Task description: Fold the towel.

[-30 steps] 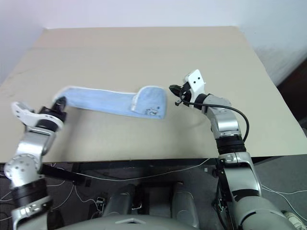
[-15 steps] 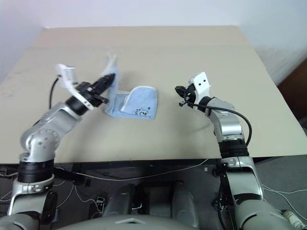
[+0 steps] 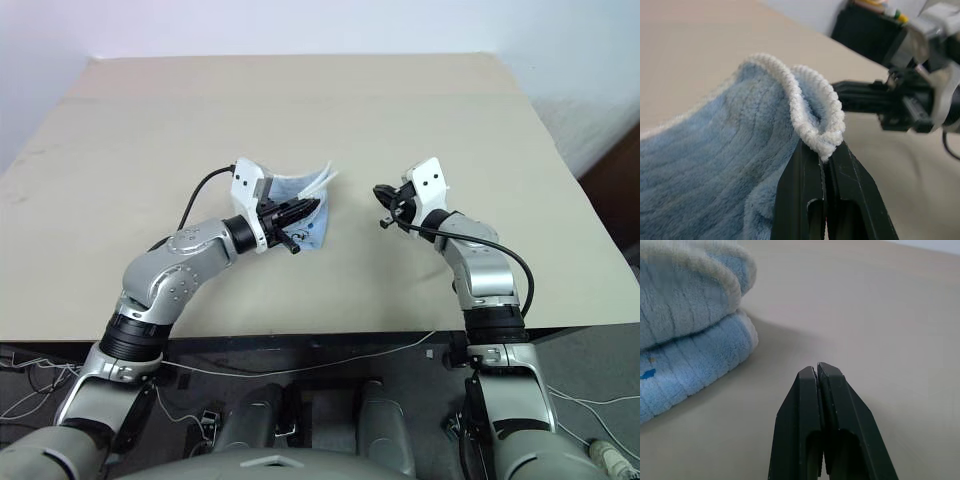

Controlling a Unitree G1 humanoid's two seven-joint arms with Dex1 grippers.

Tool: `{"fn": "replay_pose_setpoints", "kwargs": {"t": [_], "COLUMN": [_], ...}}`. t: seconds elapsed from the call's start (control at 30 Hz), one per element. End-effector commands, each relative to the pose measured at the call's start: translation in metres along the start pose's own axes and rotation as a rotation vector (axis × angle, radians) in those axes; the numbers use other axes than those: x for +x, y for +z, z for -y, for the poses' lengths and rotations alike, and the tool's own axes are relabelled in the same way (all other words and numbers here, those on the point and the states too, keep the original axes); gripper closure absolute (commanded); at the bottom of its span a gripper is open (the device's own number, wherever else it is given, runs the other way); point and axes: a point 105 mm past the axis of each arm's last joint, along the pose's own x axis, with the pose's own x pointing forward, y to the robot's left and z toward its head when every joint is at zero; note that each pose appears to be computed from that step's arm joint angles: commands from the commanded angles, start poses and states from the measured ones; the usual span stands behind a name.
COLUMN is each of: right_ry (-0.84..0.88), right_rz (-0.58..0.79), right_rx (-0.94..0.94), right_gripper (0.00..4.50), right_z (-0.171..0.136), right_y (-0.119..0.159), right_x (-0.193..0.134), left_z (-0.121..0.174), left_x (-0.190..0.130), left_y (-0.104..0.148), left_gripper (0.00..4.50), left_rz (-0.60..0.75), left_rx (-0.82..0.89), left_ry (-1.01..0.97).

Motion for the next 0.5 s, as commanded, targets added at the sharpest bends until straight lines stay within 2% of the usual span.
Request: {"fn": "replay_pose_setpoints", "kwargs": {"t": [0.03,0.1,0.2,0.37,0.47,0.5], "right_ry": [-0.014,-0.01,0.002,0.014,0.027,0.039], "right_rz": [0.051,0.05,0.052,0.061,0.079,0.088], "right_rx": [-0.023,-0.024,-0.027,-0.041,-0.053,-0.057], "right_gripper": [4.42,4.42,4.42,4.42,4.42,4.42], "right_z": [0.004,0.003,0.001,-0.002,-0.004,-0.007], "right_y": [0.017,0.017,0.019,0.023,0.031,0.034], "right_x": [-0.005,-0.003,0.0,0.003,0.005,0.005], "left_z": [0.001,0.003,0.009,0.012,-0.003,-0.011], "left_x": [-0.005,-0.007,-0.009,-0.02,-0.037,-0.043], "left_y": [0.0,-0.001,0.007,0.021,0.03,0.032], "left_gripper": [4.46,4.46,3.81,2.12,1.1,1.1], "left_rz": [-0.012,-0.013,0.049,0.129,0.187,0.203], "left_rx": [0.037,0.042,-0.037,-0.142,-0.201,-0.206], "left_ry": [-0.01,-0.028,-0.065,-0.095,-0.057,-0.027]}}
